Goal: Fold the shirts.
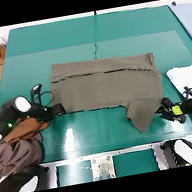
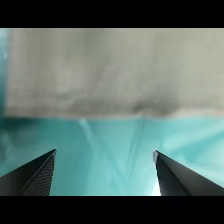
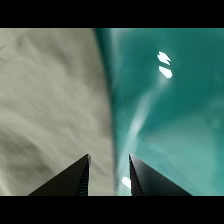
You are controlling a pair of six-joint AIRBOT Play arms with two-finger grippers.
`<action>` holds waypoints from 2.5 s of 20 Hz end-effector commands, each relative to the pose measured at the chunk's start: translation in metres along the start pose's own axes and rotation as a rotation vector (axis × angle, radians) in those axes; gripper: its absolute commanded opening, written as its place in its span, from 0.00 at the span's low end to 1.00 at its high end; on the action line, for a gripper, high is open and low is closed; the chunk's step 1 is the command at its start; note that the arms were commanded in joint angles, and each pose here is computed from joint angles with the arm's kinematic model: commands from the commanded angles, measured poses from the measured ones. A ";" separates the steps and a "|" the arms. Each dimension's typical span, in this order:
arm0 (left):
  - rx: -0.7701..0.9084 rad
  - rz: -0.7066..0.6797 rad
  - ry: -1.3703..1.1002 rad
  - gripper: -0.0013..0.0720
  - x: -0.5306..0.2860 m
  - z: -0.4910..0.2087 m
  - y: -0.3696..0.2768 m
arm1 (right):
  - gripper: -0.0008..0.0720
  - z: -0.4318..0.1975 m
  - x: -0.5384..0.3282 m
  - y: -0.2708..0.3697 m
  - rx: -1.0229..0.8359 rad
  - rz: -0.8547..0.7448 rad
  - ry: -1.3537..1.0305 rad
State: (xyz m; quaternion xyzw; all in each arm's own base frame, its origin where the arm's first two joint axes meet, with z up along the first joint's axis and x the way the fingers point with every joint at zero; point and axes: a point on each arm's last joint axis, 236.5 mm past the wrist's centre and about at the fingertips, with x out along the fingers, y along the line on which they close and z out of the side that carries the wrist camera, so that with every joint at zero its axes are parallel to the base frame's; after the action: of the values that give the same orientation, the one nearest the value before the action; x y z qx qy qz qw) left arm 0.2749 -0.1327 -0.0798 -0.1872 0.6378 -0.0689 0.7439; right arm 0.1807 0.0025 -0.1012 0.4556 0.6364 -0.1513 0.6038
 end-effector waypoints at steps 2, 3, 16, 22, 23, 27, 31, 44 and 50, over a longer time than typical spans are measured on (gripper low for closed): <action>-0.075 -0.053 -0.139 1.00 0.033 0.017 -0.015 | 0.43 0.000 0.027 0.020 0.008 0.097 -0.054; -0.102 -0.063 -0.158 1.00 0.038 0.023 -0.015 | 0.43 0.003 0.029 0.024 0.012 0.110 -0.062; 0.180 0.222 0.161 0.05 0.002 -0.018 0.027 | 0.03 -0.004 -0.014 0.002 -0.226 -0.109 0.001; 0.262 0.249 0.152 0.05 -0.024 -0.002 0.019 | 0.04 0.002 -0.051 0.019 -0.259 -0.092 -0.102; 0.288 0.235 0.124 0.05 -0.028 0.008 0.011 | 0.04 0.007 -0.059 0.034 -0.283 -0.053 -0.130; 0.354 0.188 -0.012 0.05 -0.048 0.054 -0.020 | 0.04 0.035 -0.095 0.092 -0.332 0.092 -0.264; 0.361 0.176 -0.078 0.05 -0.049 0.100 -0.039 | 0.04 0.065 -0.100 0.150 -0.369 0.216 -0.278; 0.342 0.108 -0.321 0.94 0.013 0.248 -0.063 | 0.55 0.222 -0.013 0.237 -0.417 0.252 -0.236; 0.232 0.175 -0.381 0.92 -0.077 0.299 -0.022 | 0.77 0.239 -0.074 0.175 -0.511 0.236 -0.157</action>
State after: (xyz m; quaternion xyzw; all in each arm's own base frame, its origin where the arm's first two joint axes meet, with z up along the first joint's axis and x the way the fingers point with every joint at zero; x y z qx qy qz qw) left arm 0.5466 -0.1035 0.0080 -0.0365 0.4910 -0.0738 0.8673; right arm 0.4806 -0.0859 -0.0269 0.3552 0.5222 0.0267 0.7749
